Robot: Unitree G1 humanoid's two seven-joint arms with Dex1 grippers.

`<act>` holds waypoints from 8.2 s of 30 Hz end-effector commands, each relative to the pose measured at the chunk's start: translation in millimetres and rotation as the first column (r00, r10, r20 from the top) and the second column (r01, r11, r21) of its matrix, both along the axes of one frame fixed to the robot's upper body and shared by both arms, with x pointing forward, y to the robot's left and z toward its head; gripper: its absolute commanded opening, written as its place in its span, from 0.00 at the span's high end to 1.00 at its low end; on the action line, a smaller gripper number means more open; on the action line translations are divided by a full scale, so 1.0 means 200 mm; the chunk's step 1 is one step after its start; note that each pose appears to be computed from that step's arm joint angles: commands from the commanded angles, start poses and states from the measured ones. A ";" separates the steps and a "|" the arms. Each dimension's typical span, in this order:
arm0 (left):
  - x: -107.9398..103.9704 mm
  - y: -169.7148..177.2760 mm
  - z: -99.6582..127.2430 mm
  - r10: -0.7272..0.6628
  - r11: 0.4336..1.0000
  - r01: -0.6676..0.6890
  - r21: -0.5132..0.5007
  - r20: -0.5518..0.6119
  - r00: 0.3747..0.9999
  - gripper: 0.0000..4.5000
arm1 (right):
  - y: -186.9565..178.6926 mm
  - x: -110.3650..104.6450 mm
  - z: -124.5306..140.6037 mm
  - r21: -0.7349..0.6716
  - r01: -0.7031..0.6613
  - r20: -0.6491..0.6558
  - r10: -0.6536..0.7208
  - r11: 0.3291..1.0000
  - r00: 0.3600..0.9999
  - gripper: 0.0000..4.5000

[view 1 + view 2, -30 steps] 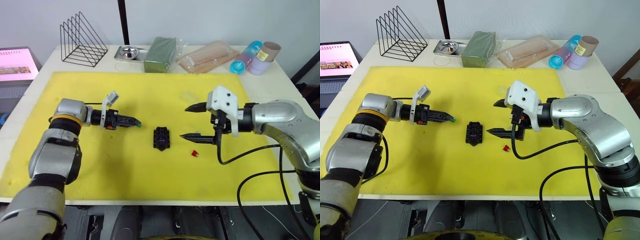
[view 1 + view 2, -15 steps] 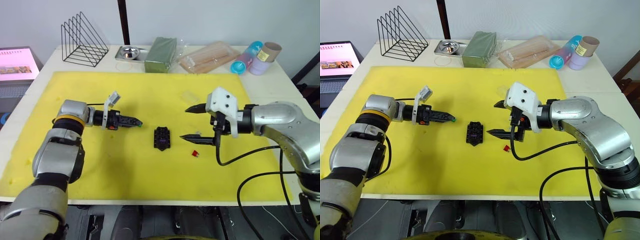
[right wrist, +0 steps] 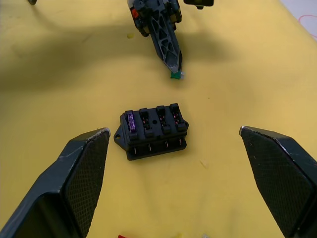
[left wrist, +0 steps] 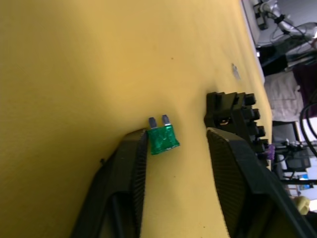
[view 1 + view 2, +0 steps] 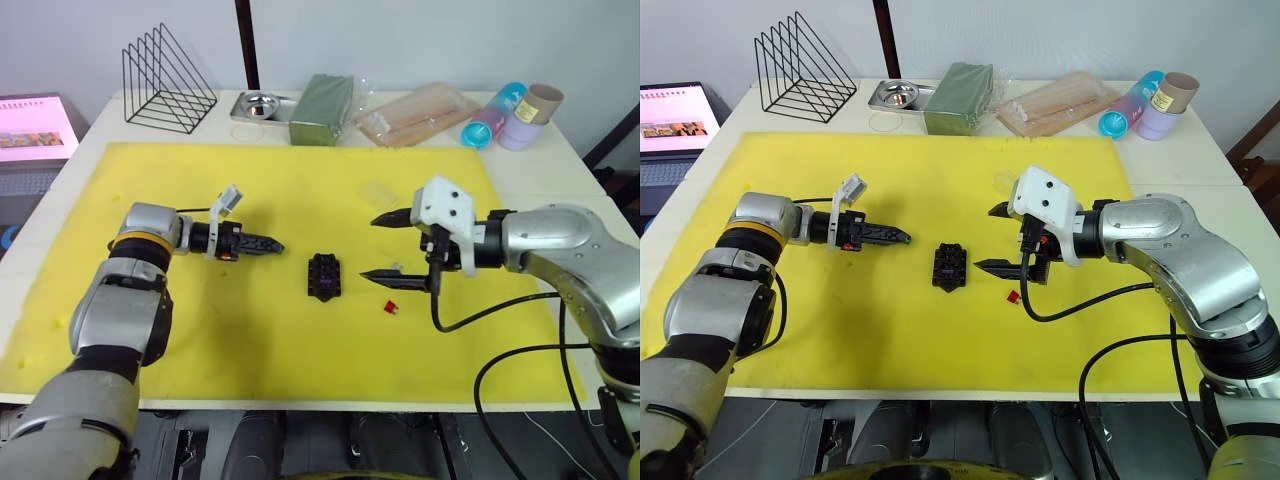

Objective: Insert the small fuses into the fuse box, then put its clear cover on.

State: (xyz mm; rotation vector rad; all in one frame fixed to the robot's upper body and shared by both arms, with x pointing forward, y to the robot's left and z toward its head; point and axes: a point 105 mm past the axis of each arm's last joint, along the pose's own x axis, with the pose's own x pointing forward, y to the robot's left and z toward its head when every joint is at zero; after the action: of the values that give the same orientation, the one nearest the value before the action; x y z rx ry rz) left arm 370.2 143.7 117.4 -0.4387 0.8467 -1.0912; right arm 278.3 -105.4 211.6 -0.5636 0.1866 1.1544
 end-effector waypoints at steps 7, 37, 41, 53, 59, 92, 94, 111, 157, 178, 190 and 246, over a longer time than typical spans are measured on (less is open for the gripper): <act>0.01 -0.01 -0.02 0.005 1.000 -0.006 0.028 0.011 1.000 0.63 | 0.01 -0.01 0.03 -0.009 -0.014 0.044 0.014 1.000 0.999 0.00; 0.00 0.03 0.08 -0.113 0.993 0.109 0.037 0.152 0.982 1.00 | 0.02 -0.01 0.02 -0.012 -0.015 0.049 0.015 1.000 0.999 0.00; -0.02 0.02 0.25 -0.253 0.967 0.236 0.098 0.250 0.935 1.00 | 0.02 -0.01 0.02 -0.015 -0.017 0.050 0.018 1.000 0.999 0.00; -0.26 0.04 0.36 -0.840 0.485 0.606 0.631 0.143 0.523 1.00 | 0.04 -0.01 -0.01 -0.020 -0.033 0.047 0.034 0.999 0.998 0.00; -0.31 0.09 0.35 -0.958 0.170 0.659 0.732 -0.034 0.285 1.00 | 0.05 -0.02 -0.02 -0.014 -0.037 0.045 0.038 0.999 0.998 0.00; -0.25 -0.11 0.14 -0.685 -0.565 0.235 0.791 -0.291 -0.668 1.00 | 0.06 -0.03 -0.03 -0.033 -0.042 0.041 0.043 0.999 0.998 0.00; -0.26 -0.13 0.13 -0.677 -0.560 0.231 0.795 -0.279 -0.681 1.00 | 0.06 -0.03 -0.03 -0.035 -0.043 0.041 0.044 0.998 0.998 0.00; -0.36 -0.28 0.32 -0.785 -0.354 0.333 0.874 -0.085 -0.613 0.01 | 0.07 -0.03 -0.03 -0.043 -0.053 0.046 0.055 0.998 0.997 0.00; -0.50 0.47 0.12 0.166 0.984 -0.172 -0.048 -0.105 0.980 0.28 | 0.16 -0.02 -0.02 -0.004 -0.119 0.090 0.119 0.993 0.989 0.00; -0.41 0.34 0.03 0.170 0.981 -0.184 -0.062 -0.180 0.969 0.28 | 0.13 -0.02 -0.03 -0.040 -0.101 0.095 0.104 0.994 0.990 0.00; -0.41 0.31 0.00 0.145 0.987 -0.156 -0.046 -0.185 0.972 0.37 | 0.14 -0.02 -0.03 -0.041 -0.102 0.094 0.106 0.994 0.990 0.00; -0.33 0.18 0.39 -0.044 0.981 0.132 -0.139 0.508 0.860 0.99 | 0.13 -0.01 0.12 0.166 -0.064 -0.060 0.075 0.984 0.995 0.00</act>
State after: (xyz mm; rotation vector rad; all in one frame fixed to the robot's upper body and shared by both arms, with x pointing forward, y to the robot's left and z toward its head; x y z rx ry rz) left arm 307.6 192.7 164.4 -0.3233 0.4215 -1.1968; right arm 278.8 -76.4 215.1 -0.4419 0.1713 1.2465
